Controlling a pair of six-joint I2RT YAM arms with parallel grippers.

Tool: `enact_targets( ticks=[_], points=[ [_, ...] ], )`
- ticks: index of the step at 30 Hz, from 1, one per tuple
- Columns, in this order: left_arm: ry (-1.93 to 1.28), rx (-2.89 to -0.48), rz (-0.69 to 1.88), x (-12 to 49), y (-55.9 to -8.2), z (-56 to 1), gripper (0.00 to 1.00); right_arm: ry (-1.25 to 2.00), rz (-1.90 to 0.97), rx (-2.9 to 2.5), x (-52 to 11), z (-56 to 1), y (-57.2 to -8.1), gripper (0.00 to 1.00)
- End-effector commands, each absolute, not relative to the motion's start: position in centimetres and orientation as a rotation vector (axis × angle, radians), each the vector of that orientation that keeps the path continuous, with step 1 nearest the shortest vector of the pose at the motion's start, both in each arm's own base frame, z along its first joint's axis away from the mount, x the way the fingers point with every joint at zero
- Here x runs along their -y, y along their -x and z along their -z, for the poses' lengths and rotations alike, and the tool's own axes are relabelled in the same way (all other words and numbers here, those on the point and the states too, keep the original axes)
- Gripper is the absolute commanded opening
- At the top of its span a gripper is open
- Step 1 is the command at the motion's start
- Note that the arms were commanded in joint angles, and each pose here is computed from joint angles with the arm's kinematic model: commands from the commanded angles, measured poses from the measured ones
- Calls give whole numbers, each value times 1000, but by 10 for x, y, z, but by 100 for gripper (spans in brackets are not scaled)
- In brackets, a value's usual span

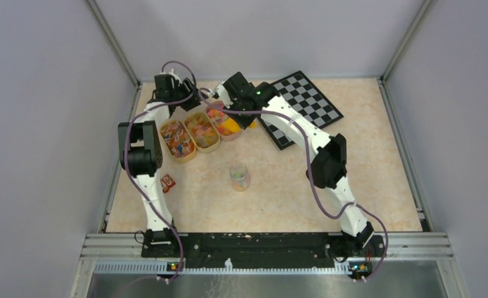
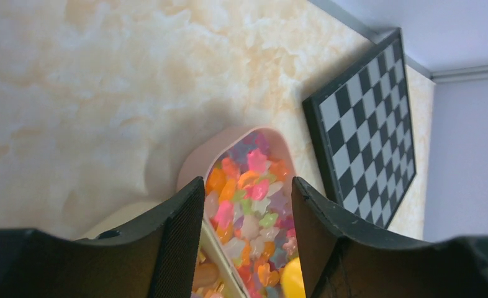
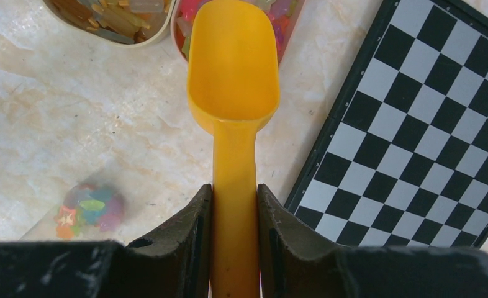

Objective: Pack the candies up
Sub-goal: Scoop the fake candies from the storage box.

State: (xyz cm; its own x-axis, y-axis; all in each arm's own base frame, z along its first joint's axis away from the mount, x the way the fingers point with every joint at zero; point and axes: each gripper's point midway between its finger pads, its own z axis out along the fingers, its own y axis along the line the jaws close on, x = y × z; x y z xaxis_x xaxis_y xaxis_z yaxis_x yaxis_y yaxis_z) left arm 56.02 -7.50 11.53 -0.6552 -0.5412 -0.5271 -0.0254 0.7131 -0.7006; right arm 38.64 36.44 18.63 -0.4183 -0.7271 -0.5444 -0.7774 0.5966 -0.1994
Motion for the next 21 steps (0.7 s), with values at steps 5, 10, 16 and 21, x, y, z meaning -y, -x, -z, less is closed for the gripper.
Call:
enact_targets(
  ticks=[5, 10, 16, 21],
  points=[
    [298, -2095, 1018, 77, -590, -124, 54, 1152, -113, -2203, -375, -181, -403, 0],
    [315, -2117, 1073, 82, -587, -112, 53, 1152, -116, -2187, -384, -170, -412, 0],
    [333, -2134, 1086, 84, -587, -104, 53, 1145, -77, -2173, -389, -159, -423, 0],
    [331, -2143, 1099, 87, -585, -101, 54, 1113, -61, -2147, -394, -156, -434, 0]
  ],
)
